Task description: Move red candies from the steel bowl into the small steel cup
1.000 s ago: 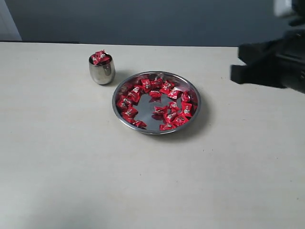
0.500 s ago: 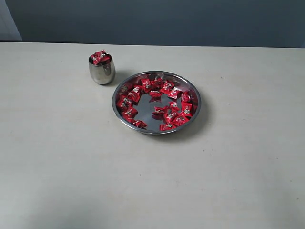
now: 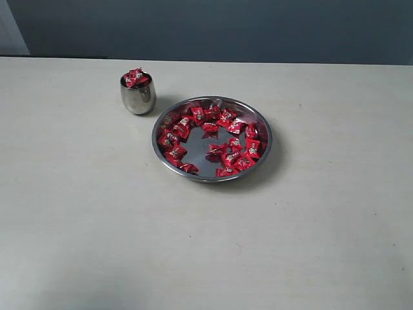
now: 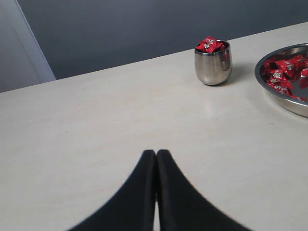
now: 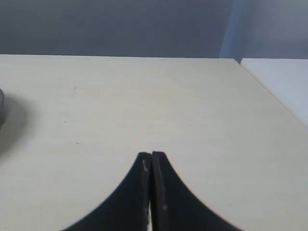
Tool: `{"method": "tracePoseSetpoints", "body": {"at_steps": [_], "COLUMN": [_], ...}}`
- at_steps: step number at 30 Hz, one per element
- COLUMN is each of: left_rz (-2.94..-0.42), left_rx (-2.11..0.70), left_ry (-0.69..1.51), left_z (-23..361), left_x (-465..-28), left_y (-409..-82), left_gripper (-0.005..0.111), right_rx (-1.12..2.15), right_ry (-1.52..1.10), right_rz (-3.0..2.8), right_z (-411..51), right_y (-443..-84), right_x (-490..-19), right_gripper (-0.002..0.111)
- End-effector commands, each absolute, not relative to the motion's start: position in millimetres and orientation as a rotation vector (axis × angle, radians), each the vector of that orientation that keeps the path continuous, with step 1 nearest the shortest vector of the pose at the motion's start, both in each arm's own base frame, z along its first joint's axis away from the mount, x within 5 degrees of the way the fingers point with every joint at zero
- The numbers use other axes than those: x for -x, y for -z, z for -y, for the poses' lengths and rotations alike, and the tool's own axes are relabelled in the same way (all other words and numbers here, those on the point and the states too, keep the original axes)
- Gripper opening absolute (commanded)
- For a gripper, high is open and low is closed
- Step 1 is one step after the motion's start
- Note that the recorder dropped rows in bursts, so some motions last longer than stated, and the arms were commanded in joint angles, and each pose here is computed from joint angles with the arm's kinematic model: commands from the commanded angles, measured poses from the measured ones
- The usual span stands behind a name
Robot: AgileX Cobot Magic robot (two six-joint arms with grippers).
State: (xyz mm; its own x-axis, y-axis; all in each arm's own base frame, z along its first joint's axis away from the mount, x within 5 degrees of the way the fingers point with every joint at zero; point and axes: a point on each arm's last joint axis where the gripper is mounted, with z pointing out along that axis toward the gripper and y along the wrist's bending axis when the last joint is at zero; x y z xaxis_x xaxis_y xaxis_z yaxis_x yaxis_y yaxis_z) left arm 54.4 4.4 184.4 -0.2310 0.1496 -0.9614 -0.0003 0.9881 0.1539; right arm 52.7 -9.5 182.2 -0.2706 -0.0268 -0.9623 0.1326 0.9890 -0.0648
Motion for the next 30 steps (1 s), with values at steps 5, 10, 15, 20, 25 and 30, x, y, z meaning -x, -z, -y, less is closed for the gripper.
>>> {"method": "tracePoseSetpoints", "body": {"at_steps": [5, 10, 15, 20, 25, 30], "left_rz": [-1.788, -1.788, -1.788, -1.788, -1.788, -1.788], "left_rx": [-0.107, -0.107, -0.107, -0.107, -0.107, -0.107], "left_ry": [-0.137, -0.137, -0.137, -0.137, -0.137, -0.137], "left_z": [-4.3, -4.3, -4.3, -4.3, -4.3, -4.3], "left_x": [-54.3, -54.3, -54.3, -54.3, -54.3, -54.3], "left_y": [-185.6, -185.6, -185.6, -185.6, -185.6, -185.6], "left_gripper": [0.000, 0.000, 0.000, 0.000, 0.000, 0.000], "right_rx": [-0.096, -0.097, -0.097, -0.096, -0.096, -0.096], "right_ry": [0.143, 0.141, 0.141, 0.141, 0.141, 0.141], "right_rz": [-1.826, -1.826, -1.826, -1.816, -1.816, -1.816], "right_z": [9.1, 9.1, 9.1, 9.0, 9.0, 9.0], "right_y": [-182.3, -182.3, -182.3, -183.2, -183.2, -183.2], "right_x": [-52.7, -52.7, -52.7, -53.0, -53.0, -53.0], "right_gripper": [-0.001, -0.001, -0.001, -0.001, -0.001, -0.001]}}
